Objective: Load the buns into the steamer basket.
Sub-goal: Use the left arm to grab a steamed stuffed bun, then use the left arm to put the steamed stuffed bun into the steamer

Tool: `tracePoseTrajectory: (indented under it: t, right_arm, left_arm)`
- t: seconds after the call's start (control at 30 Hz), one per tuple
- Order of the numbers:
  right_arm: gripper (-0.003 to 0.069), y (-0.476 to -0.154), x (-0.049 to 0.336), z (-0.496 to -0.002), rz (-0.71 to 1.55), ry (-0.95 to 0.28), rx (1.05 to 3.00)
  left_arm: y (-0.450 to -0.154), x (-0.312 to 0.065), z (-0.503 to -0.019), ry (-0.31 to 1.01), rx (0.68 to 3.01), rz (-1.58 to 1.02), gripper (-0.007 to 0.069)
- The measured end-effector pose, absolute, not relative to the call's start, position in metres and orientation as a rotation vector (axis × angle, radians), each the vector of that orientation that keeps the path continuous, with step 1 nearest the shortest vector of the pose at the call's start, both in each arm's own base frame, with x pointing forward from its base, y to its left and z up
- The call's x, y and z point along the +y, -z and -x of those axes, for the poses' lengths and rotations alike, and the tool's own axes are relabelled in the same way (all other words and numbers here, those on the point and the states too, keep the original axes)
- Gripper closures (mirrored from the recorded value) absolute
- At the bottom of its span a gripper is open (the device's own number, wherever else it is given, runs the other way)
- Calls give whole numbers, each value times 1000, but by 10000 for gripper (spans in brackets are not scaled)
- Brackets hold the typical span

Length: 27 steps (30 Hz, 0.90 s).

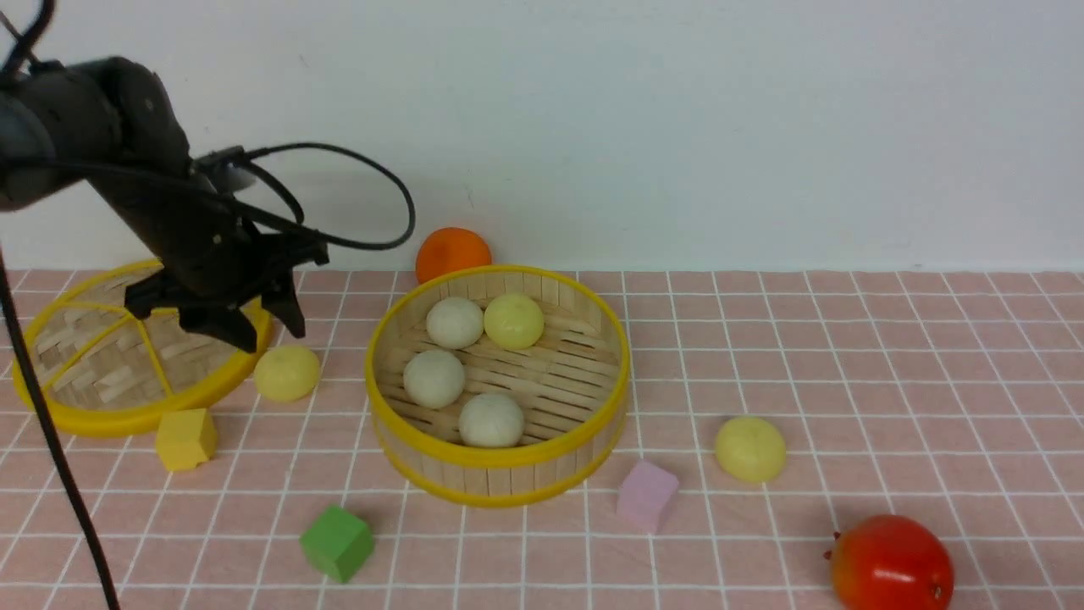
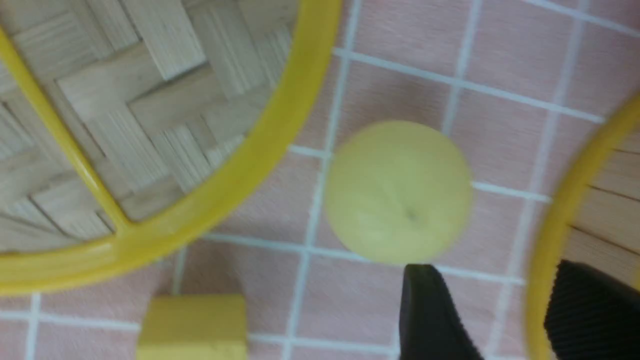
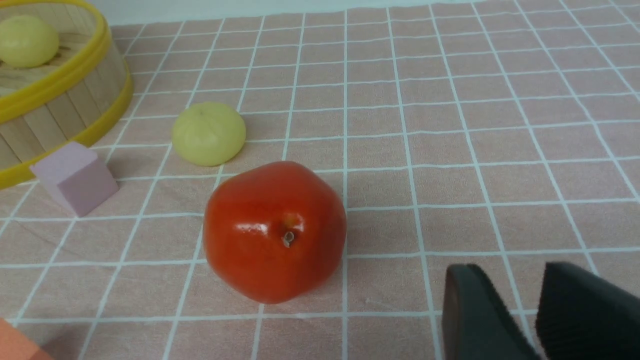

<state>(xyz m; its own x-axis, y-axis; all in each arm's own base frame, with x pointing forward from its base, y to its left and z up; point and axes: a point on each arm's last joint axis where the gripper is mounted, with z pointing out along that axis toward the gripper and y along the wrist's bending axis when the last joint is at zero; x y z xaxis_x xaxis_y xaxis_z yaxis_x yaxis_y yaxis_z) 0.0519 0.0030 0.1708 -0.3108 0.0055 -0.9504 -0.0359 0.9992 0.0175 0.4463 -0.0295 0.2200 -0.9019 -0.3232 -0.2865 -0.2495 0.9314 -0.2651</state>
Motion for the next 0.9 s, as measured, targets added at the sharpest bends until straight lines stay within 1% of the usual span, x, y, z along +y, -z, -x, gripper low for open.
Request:
tracePoseTrajectory:
  t: [0.1, 0.23, 0.4, 0.47, 0.57, 0.6, 0.63, 0.67, 0.7, 0.73, 0.83, 0.9]
  right_arm:
    - [419, -171, 3, -52, 22, -41, 1886]
    - [419, -171, 3, -52, 22, -41, 1886]
    - [419, -171, 3, -52, 22, -41, 1886]
    - [419, -171, 3, -52, 22, -41, 1886]
    - [419, -171, 3, -52, 22, -41, 1886]
    - [419, -171, 3, -52, 22, -41, 1886]
    - [419, -171, 3, -52, 22, -41, 1886]
    - [419, -171, 3, -52, 22, -41, 1886]
    - [419, -171, 3, -52, 22, -41, 1886]
    - [419, -171, 3, -52, 22, -41, 1886]
    - [419, -171, 3, -52, 22, -41, 1886]
    - [419, -171, 3, -52, 22, -41, 1886]
  left_arm:
    - [-209, -28, -452, 287, 2754, 412, 283]
    - [-198, -27, -458, 279, 2722, 415, 300]
    - [-189, -27, -461, 280, 2726, 422, 309]
    - [-188, -27, -462, 280, 2729, 422, 326]
    - [-188, -27, -461, 280, 2732, 422, 431]
    - [-188, -27, -461, 281, 2732, 423, 448]
    - [-187, -27, -460, 281, 2743, 425, 528]
    - [-187, -27, -460, 281, 2744, 425, 538]
    - [-190, -28, -459, 284, 2749, 425, 612]
    - [-190, -28, -459, 283, 2751, 425, 612]
    - [-207, -29, -455, 300, 2761, 419, 613]
    - [-238, -35, -451, 341, 2740, 387, 613]
